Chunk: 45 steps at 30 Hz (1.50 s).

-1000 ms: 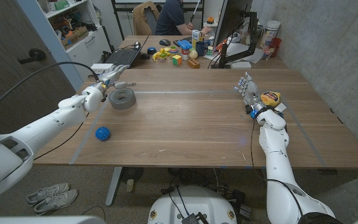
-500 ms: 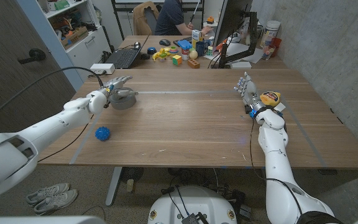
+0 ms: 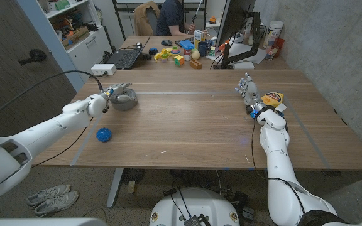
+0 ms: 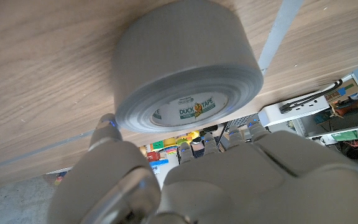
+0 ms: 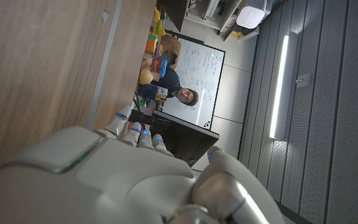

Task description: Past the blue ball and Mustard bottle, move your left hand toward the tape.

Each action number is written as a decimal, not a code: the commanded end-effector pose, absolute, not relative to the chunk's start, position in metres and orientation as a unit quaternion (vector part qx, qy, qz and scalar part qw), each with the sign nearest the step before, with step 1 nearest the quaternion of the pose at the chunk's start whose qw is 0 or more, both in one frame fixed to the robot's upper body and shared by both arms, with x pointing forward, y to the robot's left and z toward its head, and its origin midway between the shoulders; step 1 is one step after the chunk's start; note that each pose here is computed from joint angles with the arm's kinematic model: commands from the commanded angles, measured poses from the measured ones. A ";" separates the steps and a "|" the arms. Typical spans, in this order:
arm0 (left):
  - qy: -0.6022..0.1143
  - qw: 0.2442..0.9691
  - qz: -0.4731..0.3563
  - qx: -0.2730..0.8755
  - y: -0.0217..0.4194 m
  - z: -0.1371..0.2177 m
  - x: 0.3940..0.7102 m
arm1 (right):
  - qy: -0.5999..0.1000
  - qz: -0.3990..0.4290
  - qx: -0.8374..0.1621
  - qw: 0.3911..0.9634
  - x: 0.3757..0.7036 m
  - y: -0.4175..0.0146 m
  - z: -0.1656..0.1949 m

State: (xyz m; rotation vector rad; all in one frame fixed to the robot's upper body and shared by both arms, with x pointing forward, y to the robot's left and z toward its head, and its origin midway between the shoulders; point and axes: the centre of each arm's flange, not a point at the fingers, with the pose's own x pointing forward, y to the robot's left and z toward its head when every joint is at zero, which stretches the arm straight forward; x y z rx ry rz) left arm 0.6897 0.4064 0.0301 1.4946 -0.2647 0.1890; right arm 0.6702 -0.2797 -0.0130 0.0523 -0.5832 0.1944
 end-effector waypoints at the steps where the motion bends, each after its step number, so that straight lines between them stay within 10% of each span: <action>1: -0.124 0.722 0.094 0.674 0.407 0.032 0.690 | -0.285 0.094 0.027 0.954 0.671 -0.280 -0.013; 45: -0.126 0.713 0.092 0.684 0.404 0.040 0.688 | -0.288 0.095 0.025 0.953 0.669 -0.282 -0.015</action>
